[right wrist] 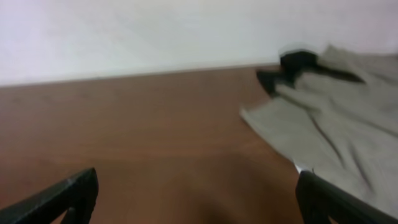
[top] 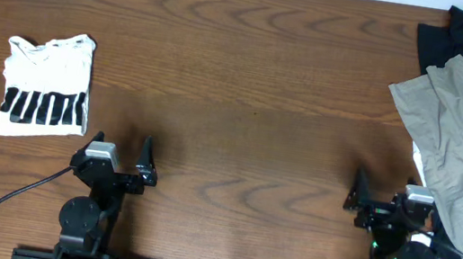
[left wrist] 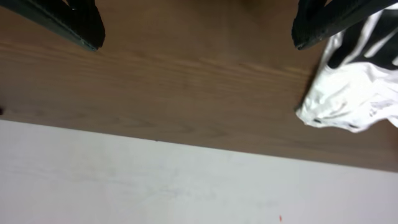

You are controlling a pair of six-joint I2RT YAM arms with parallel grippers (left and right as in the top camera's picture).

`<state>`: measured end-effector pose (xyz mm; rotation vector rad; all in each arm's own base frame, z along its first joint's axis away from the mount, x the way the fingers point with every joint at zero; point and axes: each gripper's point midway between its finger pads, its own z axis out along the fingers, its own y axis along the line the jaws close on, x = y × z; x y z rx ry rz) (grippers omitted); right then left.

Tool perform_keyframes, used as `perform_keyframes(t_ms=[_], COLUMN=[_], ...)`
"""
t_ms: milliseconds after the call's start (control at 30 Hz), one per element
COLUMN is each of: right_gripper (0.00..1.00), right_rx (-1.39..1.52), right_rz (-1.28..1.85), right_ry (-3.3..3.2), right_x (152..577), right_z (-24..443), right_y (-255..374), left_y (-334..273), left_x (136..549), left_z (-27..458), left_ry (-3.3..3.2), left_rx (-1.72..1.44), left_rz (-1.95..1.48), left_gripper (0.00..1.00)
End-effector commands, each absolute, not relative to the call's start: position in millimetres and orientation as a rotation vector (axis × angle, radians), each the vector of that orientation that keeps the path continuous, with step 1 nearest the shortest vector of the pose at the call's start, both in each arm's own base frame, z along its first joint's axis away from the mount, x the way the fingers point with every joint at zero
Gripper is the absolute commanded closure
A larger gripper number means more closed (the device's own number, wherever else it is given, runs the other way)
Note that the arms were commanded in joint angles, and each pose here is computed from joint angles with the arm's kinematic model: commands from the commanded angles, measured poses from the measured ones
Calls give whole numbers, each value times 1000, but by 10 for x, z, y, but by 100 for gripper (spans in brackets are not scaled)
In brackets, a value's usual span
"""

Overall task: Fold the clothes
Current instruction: 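Reach the right gripper to the khaki shorts pile and grasp the hem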

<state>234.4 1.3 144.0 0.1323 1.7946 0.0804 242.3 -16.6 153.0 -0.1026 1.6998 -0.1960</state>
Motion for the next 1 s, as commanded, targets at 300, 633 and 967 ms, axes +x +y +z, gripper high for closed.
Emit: perform_keyframes(t_ms=[300, 633, 967], right_gripper=[1, 1, 1], right_rx=[387, 290, 312], right_rz=[-218, -145, -362], right_ry=[2123, 2402, 2463], right_x=[2144, 2778, 3609], right_z=[1691, 1817, 1135], right_y=[-472, -265, -785], left_y=[-297, -752, -764], left_x=[2323, 2492, 2519], left_z=[1790, 1972, 1850], left_ry=[2003, 2235, 2289], left_rx=[-174, -61, -72], left_rz=[-315, -585, -594], left_gripper=[2, 2, 2])
